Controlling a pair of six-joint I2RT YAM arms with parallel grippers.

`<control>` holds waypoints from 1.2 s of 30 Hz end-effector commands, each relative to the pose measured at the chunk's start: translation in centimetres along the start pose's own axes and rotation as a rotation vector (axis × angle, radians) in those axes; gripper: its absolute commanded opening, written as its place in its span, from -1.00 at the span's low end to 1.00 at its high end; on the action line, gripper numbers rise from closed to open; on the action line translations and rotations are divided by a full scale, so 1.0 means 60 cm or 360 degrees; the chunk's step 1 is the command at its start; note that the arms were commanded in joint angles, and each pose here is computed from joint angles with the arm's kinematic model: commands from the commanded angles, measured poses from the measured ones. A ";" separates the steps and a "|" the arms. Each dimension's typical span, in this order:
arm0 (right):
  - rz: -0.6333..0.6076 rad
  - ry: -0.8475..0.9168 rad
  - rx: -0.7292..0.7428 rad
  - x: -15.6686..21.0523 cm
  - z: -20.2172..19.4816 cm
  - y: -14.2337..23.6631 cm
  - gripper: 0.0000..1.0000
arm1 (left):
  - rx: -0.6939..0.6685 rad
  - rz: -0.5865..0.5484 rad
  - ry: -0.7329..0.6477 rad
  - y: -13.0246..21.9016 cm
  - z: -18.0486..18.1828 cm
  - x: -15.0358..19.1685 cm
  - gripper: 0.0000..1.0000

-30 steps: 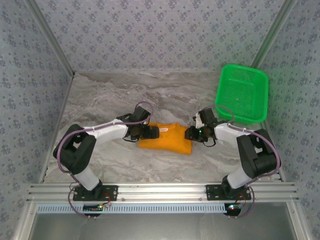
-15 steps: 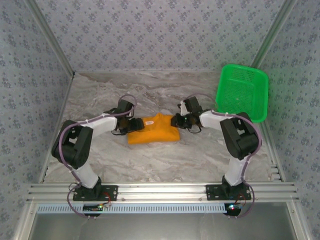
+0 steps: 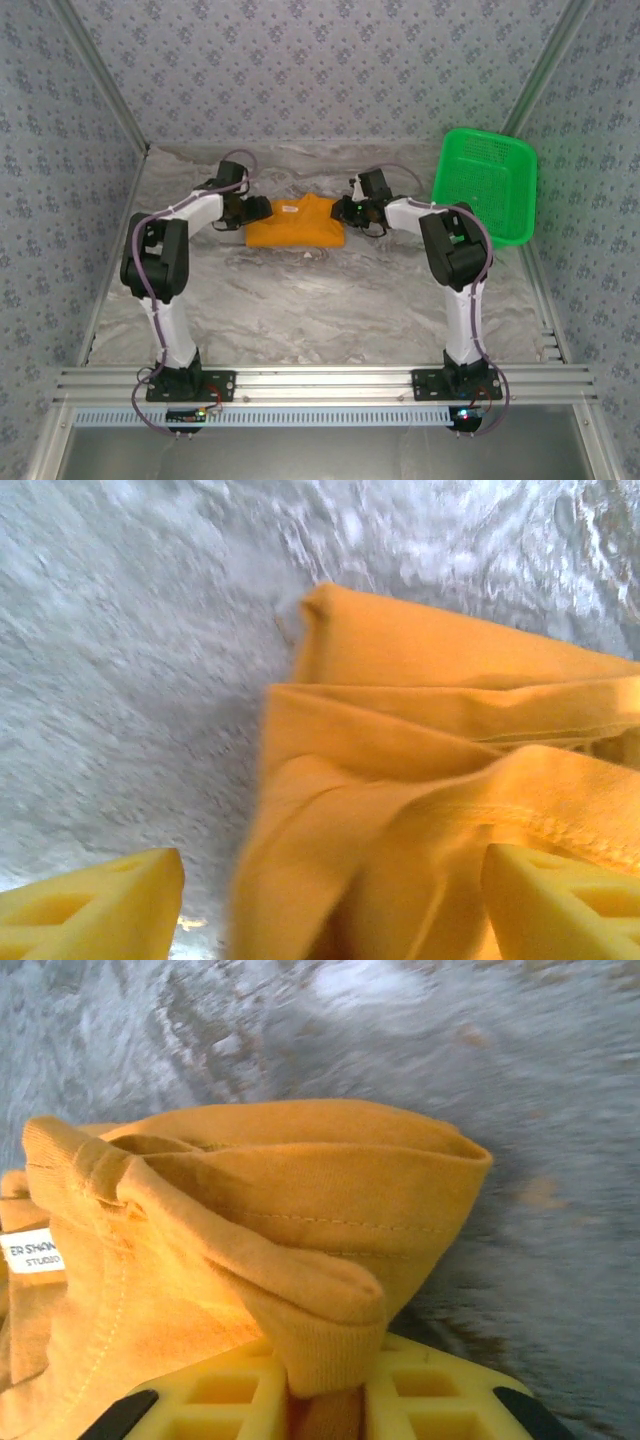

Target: Fold the inside-out t-shirt

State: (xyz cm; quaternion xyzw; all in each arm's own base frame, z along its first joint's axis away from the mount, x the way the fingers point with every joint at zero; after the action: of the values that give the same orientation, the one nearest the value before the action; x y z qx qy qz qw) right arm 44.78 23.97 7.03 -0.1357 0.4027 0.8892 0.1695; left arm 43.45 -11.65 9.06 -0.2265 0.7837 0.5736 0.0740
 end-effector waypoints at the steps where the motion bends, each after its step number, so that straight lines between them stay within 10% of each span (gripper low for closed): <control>1: -0.0006 -0.0040 0.0071 -0.002 -0.037 0.019 -0.44 | 0.0030 -0.0060 -0.0095 0.010 -0.005 -0.029 0.79; 10: -0.0078 0.0077 0.0030 -0.020 0.003 0.072 0.16 | 0.0195 -0.0367 -0.0140 0.177 -0.056 -0.073 1.00; 12: -0.0206 0.0137 0.0082 -0.038 0.021 0.125 0.96 | 0.0197 -0.0497 -0.0191 0.219 -0.055 -0.071 1.00; 20: -0.0678 0.0646 0.0642 -0.005 0.030 0.345 0.99 | -0.0103 -0.1050 -0.0445 0.338 0.010 -0.002 0.99; 30: -0.1034 0.0815 0.0905 0.128 -0.110 0.429 1.00 | -0.0218 -0.0862 -0.0972 0.184 0.104 0.129 0.99; 36: -0.1085 0.0798 0.0903 0.126 -0.167 0.440 1.00 | -0.0207 -0.1018 -0.0765 0.158 0.140 0.092 1.00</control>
State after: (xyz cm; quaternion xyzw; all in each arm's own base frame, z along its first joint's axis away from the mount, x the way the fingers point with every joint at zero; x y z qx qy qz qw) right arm 27.30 1.73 14.28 -0.3558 0.6170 0.6016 0.3618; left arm 30.58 -3.07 9.25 -0.2523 0.6178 0.6526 0.3589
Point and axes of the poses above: each hand's point on the last joint's axis, 136 mm out from that joint toward the fingers, its own y axis back along the fingers, its own z axis along the line the jaws close on, x = y × z, the point moved 4 cm from there along y, back along the fingers, and after that the axes turned 1 degree about y, right-handed, at the moved point
